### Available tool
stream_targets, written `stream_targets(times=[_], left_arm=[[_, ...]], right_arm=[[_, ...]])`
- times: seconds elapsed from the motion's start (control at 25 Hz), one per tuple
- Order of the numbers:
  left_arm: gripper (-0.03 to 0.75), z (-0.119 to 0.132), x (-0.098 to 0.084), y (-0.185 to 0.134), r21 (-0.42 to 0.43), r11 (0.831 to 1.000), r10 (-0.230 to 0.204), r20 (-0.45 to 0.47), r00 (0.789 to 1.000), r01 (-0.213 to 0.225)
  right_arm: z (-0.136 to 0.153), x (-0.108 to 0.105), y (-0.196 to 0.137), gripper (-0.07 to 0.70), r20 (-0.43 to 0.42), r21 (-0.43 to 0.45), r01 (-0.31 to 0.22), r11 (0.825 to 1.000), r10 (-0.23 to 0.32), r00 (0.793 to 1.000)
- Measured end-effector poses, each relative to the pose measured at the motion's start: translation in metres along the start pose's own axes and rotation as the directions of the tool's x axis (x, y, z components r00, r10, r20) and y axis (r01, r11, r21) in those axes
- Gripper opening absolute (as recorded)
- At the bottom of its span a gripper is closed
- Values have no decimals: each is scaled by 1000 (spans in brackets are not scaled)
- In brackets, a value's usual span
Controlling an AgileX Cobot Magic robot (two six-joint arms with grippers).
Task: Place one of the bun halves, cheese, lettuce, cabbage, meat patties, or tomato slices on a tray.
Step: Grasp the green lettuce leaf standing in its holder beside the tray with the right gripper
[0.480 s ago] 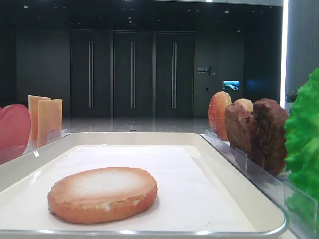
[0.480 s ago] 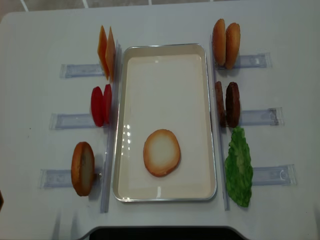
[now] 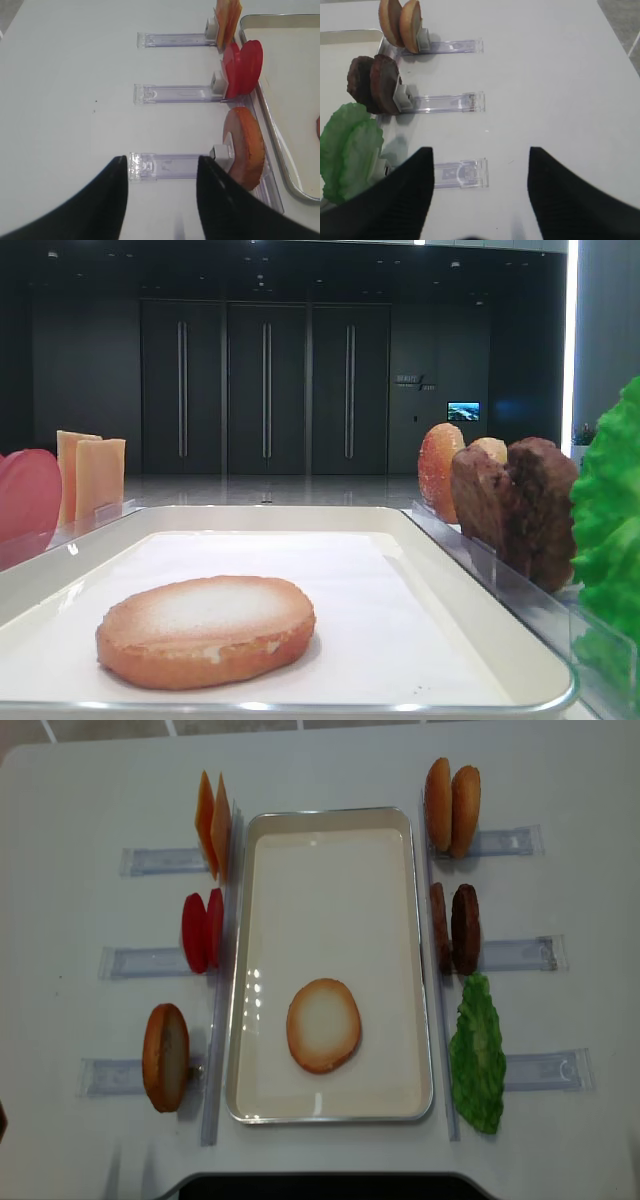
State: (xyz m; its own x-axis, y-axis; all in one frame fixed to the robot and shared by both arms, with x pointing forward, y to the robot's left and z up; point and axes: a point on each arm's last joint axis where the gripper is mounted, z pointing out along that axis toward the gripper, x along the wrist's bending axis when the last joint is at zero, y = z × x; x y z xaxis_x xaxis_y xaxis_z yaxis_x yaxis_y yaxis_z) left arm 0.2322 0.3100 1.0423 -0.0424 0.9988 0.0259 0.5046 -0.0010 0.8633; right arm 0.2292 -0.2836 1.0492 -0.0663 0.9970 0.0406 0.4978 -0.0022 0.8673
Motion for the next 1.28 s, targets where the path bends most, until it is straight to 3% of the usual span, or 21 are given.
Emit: stream_targets(times=[0.76,0.96,1.08,1.28], left_arm=[[345,0,0,0,0,1000,0,0,1000,0],[345,0,0,0,0,1000,0,0,1000,0],[345,0,0,0,0,1000,0,-1,1000,0],[345,0,0,0,0,1000,0,-1,1000,0]], right_arm=[[-3,0,3,384,-2,-9,-36,999,36,999],[4,-2,36,377,-1,91,-75,993,75,997],[17,-5,61,376,0,214,-90,973,92,996],[51,-11,99,373,11,404,-120,907,127,992]])
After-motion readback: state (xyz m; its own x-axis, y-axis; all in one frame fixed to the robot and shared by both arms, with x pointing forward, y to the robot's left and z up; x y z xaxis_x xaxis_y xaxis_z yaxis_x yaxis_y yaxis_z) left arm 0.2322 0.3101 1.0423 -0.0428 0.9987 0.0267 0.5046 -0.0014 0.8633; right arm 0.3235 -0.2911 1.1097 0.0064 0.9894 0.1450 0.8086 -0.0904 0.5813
